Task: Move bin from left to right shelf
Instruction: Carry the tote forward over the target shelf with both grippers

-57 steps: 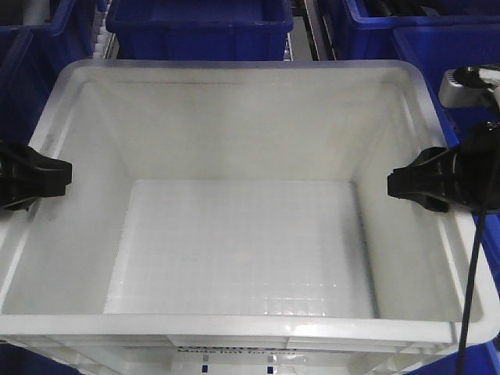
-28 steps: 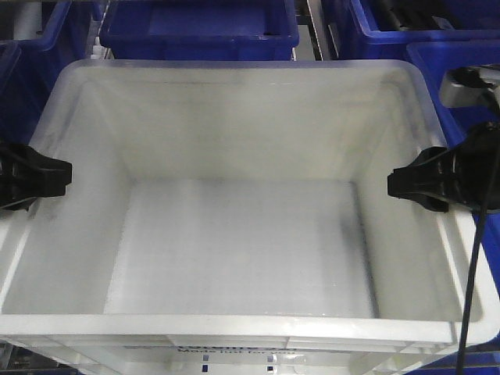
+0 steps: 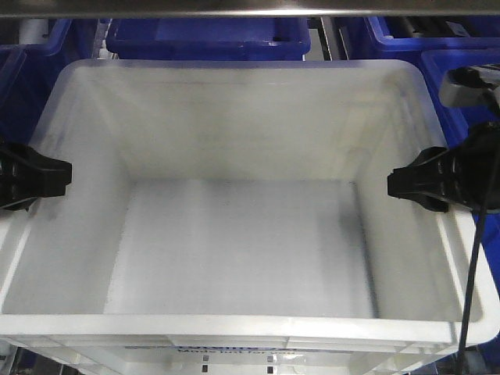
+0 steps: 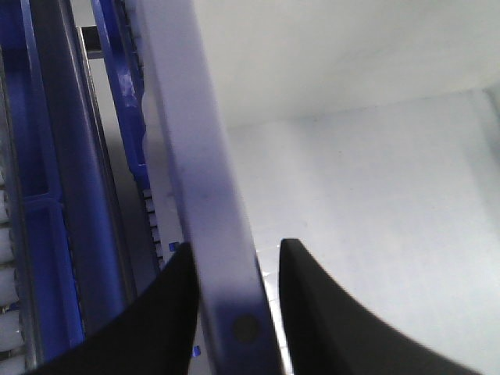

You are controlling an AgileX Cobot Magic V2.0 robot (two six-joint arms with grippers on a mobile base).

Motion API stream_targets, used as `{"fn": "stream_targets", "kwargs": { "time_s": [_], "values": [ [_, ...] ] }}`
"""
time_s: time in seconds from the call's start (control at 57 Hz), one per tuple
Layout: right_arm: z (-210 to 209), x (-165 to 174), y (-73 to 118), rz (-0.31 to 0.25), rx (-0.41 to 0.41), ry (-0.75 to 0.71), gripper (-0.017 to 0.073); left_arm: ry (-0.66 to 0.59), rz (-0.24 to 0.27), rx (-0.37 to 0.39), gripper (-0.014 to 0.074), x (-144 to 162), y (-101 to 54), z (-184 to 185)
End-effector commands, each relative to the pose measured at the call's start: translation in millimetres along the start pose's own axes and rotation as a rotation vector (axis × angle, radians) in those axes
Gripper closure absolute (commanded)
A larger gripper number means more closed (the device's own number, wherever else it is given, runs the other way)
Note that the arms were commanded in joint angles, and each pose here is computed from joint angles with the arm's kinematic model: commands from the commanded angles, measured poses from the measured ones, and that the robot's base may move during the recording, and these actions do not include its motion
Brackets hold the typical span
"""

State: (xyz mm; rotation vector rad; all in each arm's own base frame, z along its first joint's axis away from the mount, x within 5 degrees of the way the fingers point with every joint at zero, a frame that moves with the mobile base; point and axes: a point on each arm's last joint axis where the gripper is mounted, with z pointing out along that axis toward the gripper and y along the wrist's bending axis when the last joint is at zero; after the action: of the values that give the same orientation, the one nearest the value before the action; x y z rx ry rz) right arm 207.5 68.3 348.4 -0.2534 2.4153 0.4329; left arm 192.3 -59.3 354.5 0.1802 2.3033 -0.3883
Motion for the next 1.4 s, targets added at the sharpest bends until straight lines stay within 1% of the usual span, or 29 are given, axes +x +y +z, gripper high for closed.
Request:
{"fn": "stream_targets", "kwargs": {
  "time_s": [0.0, 1.053, 1.386],
  "values": [
    [-19.7, -16.7, 8.4, -0.012, -0.042, -0.166, 0.0564, -0.177, 0.016, 0.039, 0.06, -18.8, -8.1, -17.2],
    [-19.6, -16.6, 8.4, -0.012, -0.042, -0.165, 0.0564, -0.178, 0.016, 0.039, 0.06, -18.9, -8.1, -17.2],
    [-20.4, -20.8, 7.8, -0.012, -0.036, -0.212, 0.0564, -0.187, 0.016, 0.036, 0.06, -19.9, -7.8, -16.7]
  ]
}}
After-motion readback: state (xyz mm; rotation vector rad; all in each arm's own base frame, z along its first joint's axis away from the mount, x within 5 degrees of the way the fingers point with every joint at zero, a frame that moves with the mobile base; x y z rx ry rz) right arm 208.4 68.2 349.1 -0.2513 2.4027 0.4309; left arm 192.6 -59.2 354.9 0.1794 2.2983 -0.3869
